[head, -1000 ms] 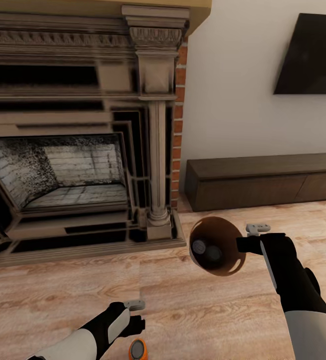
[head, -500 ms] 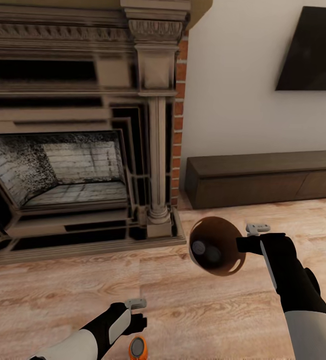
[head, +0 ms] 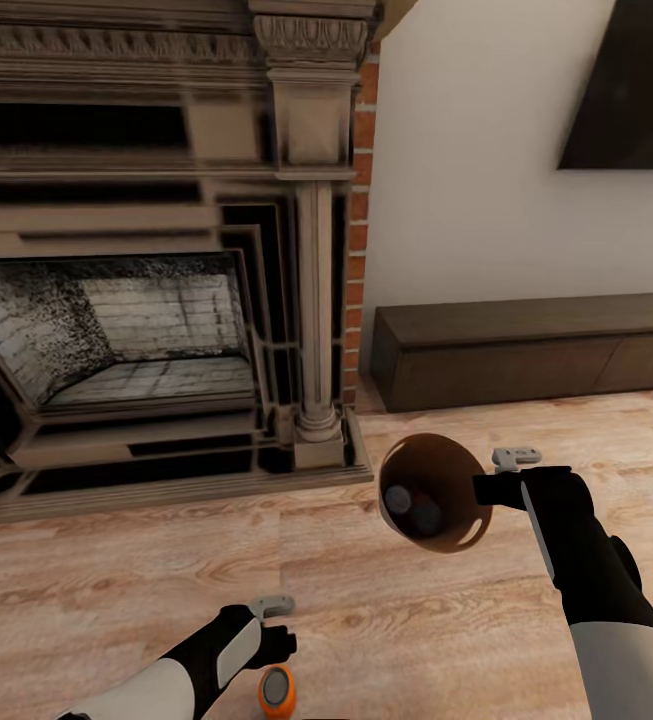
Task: Put the three can of soda from the living room inside the tash can in the kitchen.
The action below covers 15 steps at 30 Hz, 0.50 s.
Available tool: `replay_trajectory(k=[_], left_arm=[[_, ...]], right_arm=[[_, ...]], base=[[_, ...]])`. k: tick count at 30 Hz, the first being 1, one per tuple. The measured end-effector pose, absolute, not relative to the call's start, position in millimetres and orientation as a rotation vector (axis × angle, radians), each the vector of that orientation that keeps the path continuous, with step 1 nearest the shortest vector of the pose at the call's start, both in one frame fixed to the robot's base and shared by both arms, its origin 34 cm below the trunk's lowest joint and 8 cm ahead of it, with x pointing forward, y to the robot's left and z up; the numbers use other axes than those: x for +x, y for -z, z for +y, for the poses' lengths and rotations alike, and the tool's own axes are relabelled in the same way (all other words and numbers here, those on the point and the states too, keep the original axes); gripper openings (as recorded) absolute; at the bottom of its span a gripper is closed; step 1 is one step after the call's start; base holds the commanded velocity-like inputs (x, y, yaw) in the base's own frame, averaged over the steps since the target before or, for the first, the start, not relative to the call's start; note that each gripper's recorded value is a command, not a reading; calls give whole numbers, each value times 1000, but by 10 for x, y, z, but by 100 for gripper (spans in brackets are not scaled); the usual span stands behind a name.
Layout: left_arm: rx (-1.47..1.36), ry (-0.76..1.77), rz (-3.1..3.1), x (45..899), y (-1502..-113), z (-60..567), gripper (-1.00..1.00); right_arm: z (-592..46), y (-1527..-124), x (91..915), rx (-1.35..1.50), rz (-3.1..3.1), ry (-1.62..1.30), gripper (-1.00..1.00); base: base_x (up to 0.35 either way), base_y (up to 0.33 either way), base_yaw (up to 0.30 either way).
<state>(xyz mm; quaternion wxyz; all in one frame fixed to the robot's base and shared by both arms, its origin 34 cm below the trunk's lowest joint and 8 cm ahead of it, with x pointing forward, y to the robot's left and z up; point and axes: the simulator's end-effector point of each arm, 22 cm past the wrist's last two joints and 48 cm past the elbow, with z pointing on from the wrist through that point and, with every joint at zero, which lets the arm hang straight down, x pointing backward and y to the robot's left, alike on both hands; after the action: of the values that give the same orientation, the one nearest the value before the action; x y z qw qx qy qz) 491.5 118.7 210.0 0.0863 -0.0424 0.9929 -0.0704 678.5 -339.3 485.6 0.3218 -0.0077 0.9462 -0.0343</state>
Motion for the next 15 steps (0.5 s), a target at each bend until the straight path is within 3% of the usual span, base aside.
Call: replay_trajectory(k=[15], left_arm=[[-156,199,2935,4937,-1956,1239,100]], right_arm=[[-3390,-4627,6774,-23,2521,90,-100]], base=[[0,0,0]])
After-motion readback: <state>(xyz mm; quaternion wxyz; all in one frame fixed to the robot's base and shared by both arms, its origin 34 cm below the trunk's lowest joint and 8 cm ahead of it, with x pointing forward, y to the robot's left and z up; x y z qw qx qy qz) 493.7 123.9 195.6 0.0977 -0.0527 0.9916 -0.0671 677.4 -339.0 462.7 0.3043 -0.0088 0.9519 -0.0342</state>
